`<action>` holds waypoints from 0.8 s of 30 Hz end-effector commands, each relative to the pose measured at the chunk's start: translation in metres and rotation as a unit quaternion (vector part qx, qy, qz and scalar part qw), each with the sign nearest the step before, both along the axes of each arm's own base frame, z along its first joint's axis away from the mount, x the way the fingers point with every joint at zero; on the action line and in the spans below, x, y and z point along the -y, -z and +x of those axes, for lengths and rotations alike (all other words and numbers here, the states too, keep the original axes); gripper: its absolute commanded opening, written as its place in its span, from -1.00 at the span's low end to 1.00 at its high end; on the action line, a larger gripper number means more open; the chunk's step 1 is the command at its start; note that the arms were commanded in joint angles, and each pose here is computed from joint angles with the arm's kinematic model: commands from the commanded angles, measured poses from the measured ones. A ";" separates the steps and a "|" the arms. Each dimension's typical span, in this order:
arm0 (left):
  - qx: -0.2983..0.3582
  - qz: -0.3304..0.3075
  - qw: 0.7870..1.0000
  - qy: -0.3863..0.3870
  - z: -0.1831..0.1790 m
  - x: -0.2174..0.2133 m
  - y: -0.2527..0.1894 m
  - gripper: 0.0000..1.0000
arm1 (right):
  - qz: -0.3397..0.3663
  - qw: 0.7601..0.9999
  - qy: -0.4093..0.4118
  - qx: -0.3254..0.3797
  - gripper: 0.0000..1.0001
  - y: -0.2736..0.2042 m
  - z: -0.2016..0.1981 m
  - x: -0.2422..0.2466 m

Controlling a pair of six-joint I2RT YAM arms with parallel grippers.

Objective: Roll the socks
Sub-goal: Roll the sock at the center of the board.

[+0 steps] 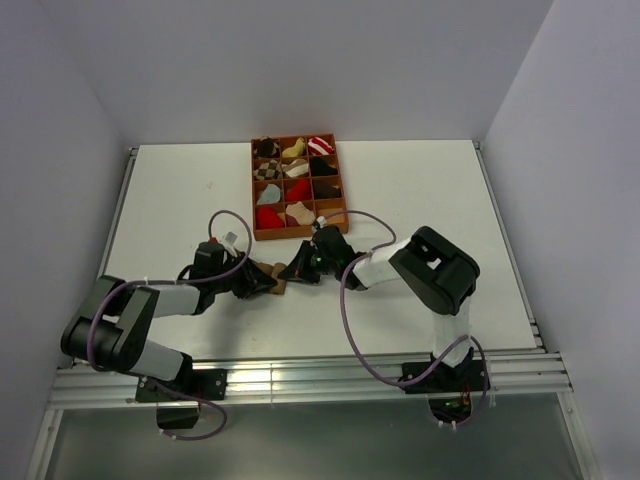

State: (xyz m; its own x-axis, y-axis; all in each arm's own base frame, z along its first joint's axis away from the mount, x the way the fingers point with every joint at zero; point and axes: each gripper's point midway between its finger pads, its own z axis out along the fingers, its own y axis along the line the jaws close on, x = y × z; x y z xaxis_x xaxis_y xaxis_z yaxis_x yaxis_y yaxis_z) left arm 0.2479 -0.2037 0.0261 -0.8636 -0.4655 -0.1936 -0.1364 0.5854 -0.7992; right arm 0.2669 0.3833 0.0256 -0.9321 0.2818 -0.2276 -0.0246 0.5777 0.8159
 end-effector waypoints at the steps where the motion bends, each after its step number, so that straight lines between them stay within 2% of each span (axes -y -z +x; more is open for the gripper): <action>1: -0.017 0.064 0.998 -0.010 -0.010 -0.018 0.017 -0.29 | -0.066 0.998 -0.001 -0.002 -1.00 0.008 -0.005 0.014; 2: 0.001 0.076 0.997 -0.023 -0.005 -0.022 0.010 -0.20 | -0.080 0.997 -0.002 -0.016 -1.00 0.010 -0.008 0.017; 3: -0.001 0.086 0.996 -0.027 -0.005 -0.025 0.009 -0.03 | -0.091 0.996 -0.002 -0.017 -1.00 0.010 -0.008 0.019; 6: 0.048 0.121 0.990 -0.045 0.005 -0.031 -0.011 0.17 | -0.143 0.989 -0.004 -0.026 -1.00 0.013 -0.012 0.025; 7: 0.045 0.137 0.988 -0.048 0.002 -0.035 -0.012 0.19 | -0.152 0.988 0.001 -0.016 -1.00 0.006 -0.005 0.022; 8: 0.072 0.155 0.983 -0.070 0.009 -0.041 -0.023 0.20 | -0.183 0.982 -0.002 -0.035 -1.00 0.013 -0.012 0.030; 11: 0.117 0.192 0.971 -0.080 0.010 -0.042 -0.044 0.23 | -0.217 0.975 -0.009 -0.047 -1.00 0.011 -0.018 0.030; 14: 0.165 0.220 0.960 -0.058 0.004 -0.028 -0.062 0.24 | -0.238 0.969 -0.009 -0.068 -1.00 0.009 -0.024 0.032; 18: 0.195 0.243 0.950 -0.027 -0.003 -0.009 -0.070 0.25 | -0.263 0.960 -0.007 -0.094 -1.00 0.010 -0.028 0.037; 24: 0.235 0.272 0.933 0.019 -0.018 0.022 -0.071 0.15 | -0.297 0.948 -0.010 -0.115 -1.00 0.008 -0.028 0.040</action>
State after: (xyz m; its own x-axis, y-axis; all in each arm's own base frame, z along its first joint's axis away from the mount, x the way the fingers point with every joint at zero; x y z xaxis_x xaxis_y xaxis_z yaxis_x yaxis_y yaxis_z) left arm 0.2249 -0.2206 0.0843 -0.6994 -0.2052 -0.6846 0.1480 0.8955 -0.4196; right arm 0.2496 0.3660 0.0322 -0.9725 0.1692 -0.1602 0.0761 0.8805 0.4679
